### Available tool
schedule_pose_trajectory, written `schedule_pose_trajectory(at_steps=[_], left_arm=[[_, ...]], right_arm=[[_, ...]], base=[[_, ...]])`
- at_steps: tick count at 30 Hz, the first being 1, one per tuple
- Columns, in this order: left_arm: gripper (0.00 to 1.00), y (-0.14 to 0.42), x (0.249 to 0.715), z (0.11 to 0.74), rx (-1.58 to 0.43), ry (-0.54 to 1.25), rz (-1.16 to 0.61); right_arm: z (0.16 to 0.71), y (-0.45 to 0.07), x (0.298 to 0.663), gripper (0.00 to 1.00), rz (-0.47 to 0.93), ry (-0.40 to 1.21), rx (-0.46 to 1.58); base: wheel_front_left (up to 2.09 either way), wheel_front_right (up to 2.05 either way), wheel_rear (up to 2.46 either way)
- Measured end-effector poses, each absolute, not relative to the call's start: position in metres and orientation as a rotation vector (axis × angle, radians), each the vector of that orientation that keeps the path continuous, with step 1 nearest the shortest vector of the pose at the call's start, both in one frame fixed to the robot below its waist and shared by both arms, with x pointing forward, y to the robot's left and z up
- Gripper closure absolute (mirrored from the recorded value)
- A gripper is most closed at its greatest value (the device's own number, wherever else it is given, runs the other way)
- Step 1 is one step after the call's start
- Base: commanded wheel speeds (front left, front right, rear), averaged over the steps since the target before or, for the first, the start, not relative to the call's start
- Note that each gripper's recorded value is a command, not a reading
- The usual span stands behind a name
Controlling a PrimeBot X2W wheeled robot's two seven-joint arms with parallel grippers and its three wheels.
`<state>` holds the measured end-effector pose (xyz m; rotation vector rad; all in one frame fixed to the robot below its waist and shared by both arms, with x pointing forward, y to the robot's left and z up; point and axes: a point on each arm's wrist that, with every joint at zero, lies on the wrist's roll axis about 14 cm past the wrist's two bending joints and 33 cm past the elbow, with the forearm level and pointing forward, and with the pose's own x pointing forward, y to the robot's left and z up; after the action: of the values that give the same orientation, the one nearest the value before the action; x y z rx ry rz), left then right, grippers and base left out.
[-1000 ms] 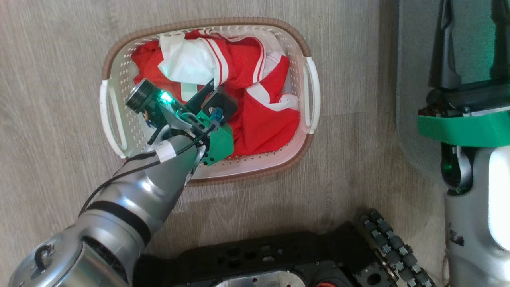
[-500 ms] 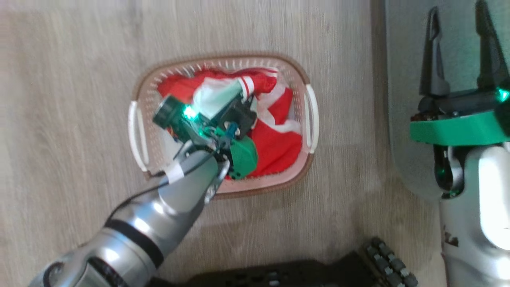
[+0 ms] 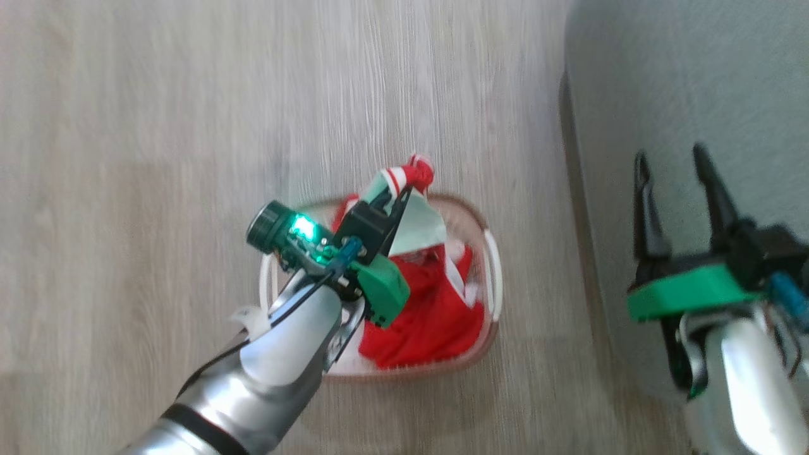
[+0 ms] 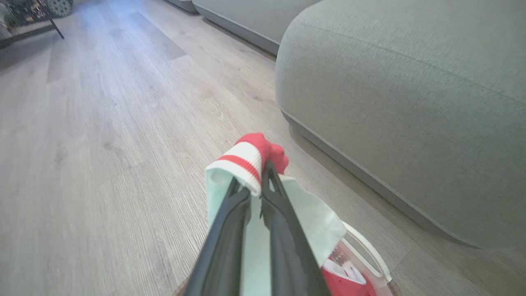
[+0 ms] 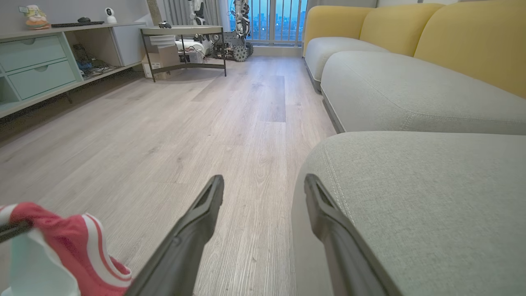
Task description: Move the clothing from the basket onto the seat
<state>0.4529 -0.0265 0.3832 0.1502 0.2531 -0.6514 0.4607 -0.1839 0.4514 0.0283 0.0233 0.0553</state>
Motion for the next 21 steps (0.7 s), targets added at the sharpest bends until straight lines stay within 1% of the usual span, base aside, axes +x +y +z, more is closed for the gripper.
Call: schedule_pose_trajectory(at_steps=[5,6,15,21], left_arm=[[1.00,-0.022,0.439,0.431,0.185,0.144,-0.658],[1.00,-0.020,0.435,0.451,0.204,0.096,-0.657],[1.00,-0.018,0.416,0.539,0.262,-0.116,-0.641],[1.00,-0.020,0.419,0.586,0.258,-0.214,-0.644]], right_arm=[[0.471,-0.185,0.426,0.00,0.049,0.005,0.040],[0.479,-0.185,0.414,0.00,0.047,-0.011,0.045],[0.518,-0.189,0.365,0.00,0.034,-0.113,0.058],[0.532,-0.186,0.356,0.00,0.043,-0.157,0.060]], base=[[0.00,0.00,0.00],[0.00,0.00,0.00],[0.00,0.00,0.00],[0.00,0.00,0.00]])
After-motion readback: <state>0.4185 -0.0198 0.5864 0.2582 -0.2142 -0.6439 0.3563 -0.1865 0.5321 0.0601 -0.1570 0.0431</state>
